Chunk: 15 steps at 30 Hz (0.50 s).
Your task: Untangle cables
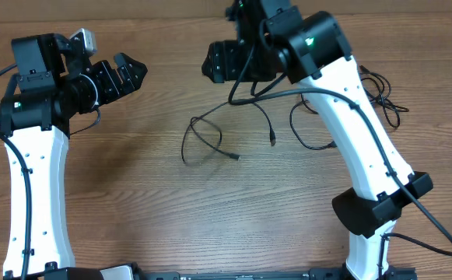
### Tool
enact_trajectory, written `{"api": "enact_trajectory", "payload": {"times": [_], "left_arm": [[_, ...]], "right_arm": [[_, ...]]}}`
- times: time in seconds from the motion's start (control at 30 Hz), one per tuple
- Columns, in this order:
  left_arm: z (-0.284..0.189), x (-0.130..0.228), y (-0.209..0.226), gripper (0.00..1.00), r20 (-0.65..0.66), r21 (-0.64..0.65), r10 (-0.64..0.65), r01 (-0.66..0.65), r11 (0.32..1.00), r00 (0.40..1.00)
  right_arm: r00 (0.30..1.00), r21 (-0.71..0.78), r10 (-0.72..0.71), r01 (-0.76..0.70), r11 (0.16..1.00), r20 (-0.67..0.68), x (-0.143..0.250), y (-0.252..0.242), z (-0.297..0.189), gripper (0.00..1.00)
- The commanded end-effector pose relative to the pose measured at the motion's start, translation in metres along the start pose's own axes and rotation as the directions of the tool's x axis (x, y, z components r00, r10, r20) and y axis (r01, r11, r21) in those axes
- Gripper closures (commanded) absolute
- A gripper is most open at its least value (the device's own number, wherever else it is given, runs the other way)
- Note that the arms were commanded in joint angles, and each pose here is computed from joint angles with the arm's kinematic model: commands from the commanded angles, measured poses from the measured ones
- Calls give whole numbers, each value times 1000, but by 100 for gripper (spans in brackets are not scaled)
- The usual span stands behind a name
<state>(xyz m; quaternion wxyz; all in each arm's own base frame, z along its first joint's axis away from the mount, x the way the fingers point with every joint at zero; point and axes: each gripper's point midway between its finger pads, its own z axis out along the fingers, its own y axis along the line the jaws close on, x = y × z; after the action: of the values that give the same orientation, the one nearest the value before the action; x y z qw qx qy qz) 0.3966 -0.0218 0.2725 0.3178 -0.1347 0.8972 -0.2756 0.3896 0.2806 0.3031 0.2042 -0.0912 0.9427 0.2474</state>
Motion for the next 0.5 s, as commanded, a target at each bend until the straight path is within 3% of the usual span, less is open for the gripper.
{"api": "enact_trajectory", "payload": {"times": [0.0, 0.13, 0.33, 0.47], "left_arm": [[2, 7, -10, 1, -27, 38, 26, -25, 999, 999], [8, 17, -22, 0, -56, 58, 81, -78, 995, 995], [26, 41, -51, 0, -114, 109, 230, -218, 970, 967], [45, 59, -45, 0, -185, 30, 249, -247, 968, 951]], "right_arm": [[993, 28, 54, -57, 998, 101, -27, -24, -27, 13], [974, 38, 132, -141, 989, 183, -42, -52, -62, 0], [947, 61, 188, -210, 976, 259, -45, -83, -108, 0], [937, 76, 214, -243, 967, 275, -43, -96, -122, 0]]}}
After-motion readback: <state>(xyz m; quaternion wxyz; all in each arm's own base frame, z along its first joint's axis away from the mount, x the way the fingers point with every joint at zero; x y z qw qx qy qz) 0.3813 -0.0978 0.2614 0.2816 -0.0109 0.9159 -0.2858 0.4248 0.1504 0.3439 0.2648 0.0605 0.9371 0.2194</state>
